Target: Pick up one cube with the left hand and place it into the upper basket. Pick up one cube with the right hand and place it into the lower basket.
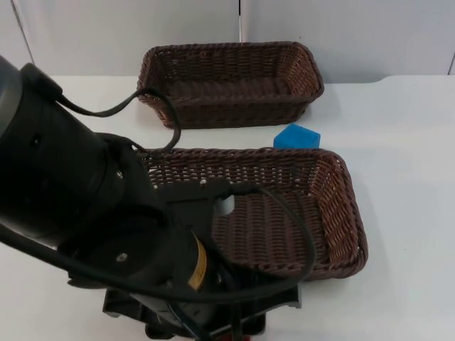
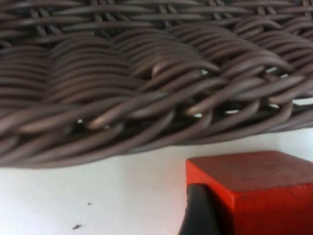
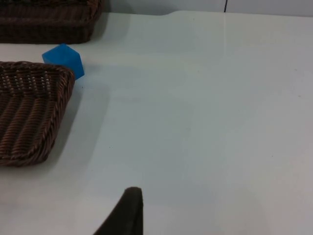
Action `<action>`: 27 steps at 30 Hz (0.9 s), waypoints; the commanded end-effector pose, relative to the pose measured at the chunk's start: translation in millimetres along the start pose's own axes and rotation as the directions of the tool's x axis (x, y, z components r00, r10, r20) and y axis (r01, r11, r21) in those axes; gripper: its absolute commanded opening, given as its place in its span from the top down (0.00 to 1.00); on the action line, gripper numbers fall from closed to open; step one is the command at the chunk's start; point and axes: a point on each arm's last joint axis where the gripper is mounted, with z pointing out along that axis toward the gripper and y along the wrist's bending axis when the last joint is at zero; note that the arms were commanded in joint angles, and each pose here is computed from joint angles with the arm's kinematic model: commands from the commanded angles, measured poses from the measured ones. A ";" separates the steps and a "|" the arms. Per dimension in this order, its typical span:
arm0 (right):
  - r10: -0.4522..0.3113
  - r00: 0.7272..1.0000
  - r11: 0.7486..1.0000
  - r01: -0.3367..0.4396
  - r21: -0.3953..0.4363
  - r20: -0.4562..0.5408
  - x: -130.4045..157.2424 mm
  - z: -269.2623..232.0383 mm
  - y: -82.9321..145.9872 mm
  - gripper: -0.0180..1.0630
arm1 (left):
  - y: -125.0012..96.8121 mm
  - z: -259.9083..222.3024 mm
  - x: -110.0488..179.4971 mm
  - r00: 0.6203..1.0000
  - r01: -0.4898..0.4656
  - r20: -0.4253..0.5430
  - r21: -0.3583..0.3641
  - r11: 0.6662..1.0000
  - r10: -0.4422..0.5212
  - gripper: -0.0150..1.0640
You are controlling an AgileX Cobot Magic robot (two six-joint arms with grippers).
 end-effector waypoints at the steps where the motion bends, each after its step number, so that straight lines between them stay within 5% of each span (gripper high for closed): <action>1: 0.001 1.000 1.000 -0.001 0.001 0.010 0.0 -0.2 0.1 0.01 | 4.3 -2.1 3.3 0.999 0.015 -0.029 -0.050 0.999 -0.016 0.99; 10: 0.001 1.000 1.000 -0.001 0.001 0.010 0.0 -0.2 0.1 0.01 | 1.8 -27.5 7.1 0.999 -0.023 -0.041 -0.093 0.995 0.019 0.99; 21: 0.001 1.000 1.000 -0.001 0.001 0.010 0.0 -0.2 0.1 0.01 | -26.3 -81.8 15.6 0.990 -0.129 0.067 0.085 0.988 0.124 0.99; 27: 0.001 1.000 1.000 -0.001 0.001 0.010 0.0 -0.2 0.1 0.01 | -28.0 -96.5 12.8 0.971 -0.221 0.119 0.117 0.968 0.207 0.99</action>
